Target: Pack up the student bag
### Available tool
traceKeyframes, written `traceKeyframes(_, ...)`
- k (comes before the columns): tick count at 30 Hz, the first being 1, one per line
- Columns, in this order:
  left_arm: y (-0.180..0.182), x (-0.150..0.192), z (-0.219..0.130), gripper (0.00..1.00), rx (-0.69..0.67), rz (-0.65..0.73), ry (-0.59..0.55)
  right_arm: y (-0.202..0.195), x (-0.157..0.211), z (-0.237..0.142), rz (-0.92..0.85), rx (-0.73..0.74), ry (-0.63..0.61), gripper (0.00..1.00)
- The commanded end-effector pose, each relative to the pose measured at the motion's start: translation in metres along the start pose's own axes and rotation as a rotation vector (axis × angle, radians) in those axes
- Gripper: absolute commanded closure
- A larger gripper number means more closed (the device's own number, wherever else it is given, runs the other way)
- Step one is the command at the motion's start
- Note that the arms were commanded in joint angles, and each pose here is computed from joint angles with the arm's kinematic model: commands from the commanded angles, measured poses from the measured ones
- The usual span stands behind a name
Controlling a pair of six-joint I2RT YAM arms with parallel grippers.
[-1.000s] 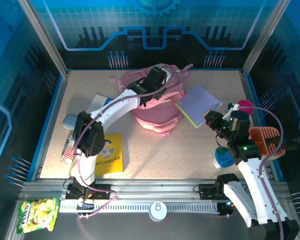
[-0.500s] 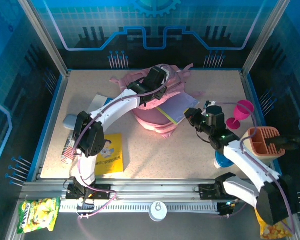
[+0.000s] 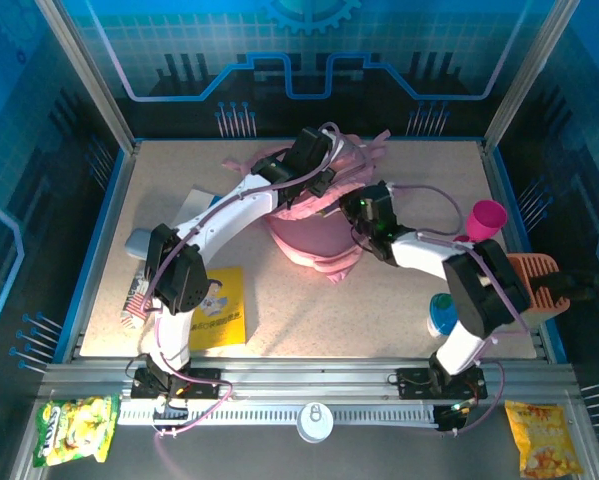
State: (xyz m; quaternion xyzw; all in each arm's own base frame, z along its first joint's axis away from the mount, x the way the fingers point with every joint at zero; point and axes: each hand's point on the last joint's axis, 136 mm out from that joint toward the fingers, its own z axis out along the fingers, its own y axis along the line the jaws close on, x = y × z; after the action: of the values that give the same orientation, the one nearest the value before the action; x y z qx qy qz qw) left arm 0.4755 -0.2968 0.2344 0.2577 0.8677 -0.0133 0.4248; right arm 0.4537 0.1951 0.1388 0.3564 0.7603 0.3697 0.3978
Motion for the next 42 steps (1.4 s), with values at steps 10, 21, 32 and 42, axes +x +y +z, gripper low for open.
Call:
traceKeyframes(10, 0.032, -0.06, -0.032, 1.0, 0.014, -0.191, -0.19, 0.018, 0.013, 0.027, -0.017, -0.059, 0.028, 0.4)
traceKeyframes(21, 0.034, -0.022, 0.015, 1.0, 0.019, -0.234, -0.081, -0.05, 0.023, -0.078, -0.21, 0.065, 0.111, 0.24)
traceKeyframes(32, 0.006, 0.039, 0.03, 0.47, 0.134, -0.348, 0.084, -0.051, -0.006, -0.158, -0.44, 0.165, 0.054, 0.16)
traceKeyframes(42, 0.032, 0.126, -0.031, 0.04, 0.066, -0.596, 0.215, -0.028, 0.014, -0.142, -0.558, 0.201, 0.201, 0.11)
